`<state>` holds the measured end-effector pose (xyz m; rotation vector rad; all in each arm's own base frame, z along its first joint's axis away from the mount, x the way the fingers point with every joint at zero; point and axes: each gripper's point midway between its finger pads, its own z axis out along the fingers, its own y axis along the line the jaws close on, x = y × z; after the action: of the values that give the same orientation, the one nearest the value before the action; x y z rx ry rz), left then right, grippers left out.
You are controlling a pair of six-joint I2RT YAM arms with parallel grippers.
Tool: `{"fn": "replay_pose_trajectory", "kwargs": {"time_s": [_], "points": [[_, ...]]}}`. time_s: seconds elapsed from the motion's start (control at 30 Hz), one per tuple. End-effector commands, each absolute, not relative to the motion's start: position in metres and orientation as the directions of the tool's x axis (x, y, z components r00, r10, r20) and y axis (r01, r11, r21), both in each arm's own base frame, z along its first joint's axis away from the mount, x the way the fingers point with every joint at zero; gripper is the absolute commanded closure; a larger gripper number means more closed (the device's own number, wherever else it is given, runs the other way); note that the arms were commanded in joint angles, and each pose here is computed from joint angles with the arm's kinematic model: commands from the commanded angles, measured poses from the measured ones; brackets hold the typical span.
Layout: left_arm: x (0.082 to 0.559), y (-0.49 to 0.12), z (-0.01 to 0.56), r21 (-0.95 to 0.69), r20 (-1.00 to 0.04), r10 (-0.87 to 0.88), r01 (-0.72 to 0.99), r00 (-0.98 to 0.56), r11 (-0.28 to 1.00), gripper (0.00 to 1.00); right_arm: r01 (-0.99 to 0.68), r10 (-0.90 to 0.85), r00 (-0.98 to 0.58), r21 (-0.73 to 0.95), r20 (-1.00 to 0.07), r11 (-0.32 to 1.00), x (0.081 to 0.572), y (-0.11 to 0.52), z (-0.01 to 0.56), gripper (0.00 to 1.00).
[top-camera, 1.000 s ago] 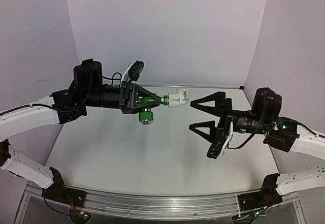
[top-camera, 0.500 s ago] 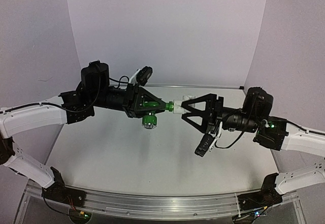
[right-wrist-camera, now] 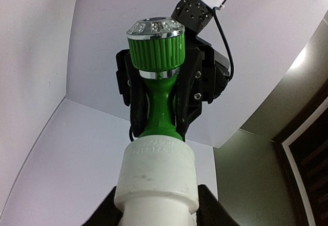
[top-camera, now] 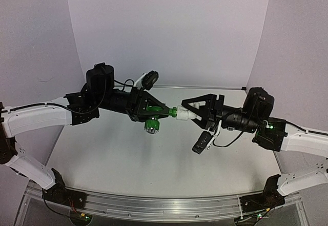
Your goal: Install the water faucets
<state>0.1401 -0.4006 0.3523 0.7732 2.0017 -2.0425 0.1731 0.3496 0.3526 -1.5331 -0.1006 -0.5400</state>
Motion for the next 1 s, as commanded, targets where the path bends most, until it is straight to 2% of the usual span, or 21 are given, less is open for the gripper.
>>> {"fn": "replay_pose_trajectory", "kwargs": {"time_s": [0.0, 0.17, 0.27, 0.43, 0.5, 0.63, 0.77, 0.97], "points": [[0.136, -0.393, 0.398, -0.782, -0.621, 0.15, 0.594, -0.77, -0.187, 1.0, 0.393, -0.271, 0.89, -0.918, 0.366, 0.048, 0.162, 0.345, 0.386, 0.62], [0.142, -0.383, 0.401, -0.689, -0.719, 0.032, 0.706, -0.694, -0.163, 1.0, 0.239, -0.235, 0.948, -0.968, 0.216, 0.076, 0.153, 0.339, 0.389, 0.64], [0.143, -0.378, 0.401, -0.632, -0.768, -0.014, 0.76, -0.641, -0.151, 1.0, 0.081, -0.212, 0.976, -0.993, 0.06, 0.091, 0.147, 0.337, 0.393, 0.66], [0.146, -0.382, 0.395, -0.555, -0.828, -0.017, 0.823, -0.56, -0.12, 1.0, -0.372, -0.134, 0.913, -0.921, -0.385, 0.113, 0.14, 0.339, 0.411, 0.67], [0.144, -0.387, 0.39, -0.53, -0.846, 0.006, 0.841, -0.533, -0.11, 1.0, -0.598, -0.084, 0.787, -0.79, -0.611, 0.136, 0.138, 0.342, 0.426, 0.69], [0.138, -0.398, 0.386, -0.443, -0.896, 0.023, 0.893, -0.443, -0.081, 1.0, -0.856, -0.016, 0.509, -0.509, -0.86, 0.088, 0.13, 0.348, 0.433, 0.7], [0.139, -0.4, 0.385, -0.335, -0.942, 0.006, 0.942, -0.335, -0.021, 1.0, -0.964, 0.014, 0.265, -0.265, -0.964, 0.031, 0.122, 0.351, 0.431, 0.7], [0.146, -0.384, 0.387, -0.108, -0.994, -0.026, 0.989, -0.106, 0.1, 1.0, -0.995, 0.01, -0.073, 0.072, -0.997, -0.064, 0.111, 0.358, 0.431, 0.7]]}}
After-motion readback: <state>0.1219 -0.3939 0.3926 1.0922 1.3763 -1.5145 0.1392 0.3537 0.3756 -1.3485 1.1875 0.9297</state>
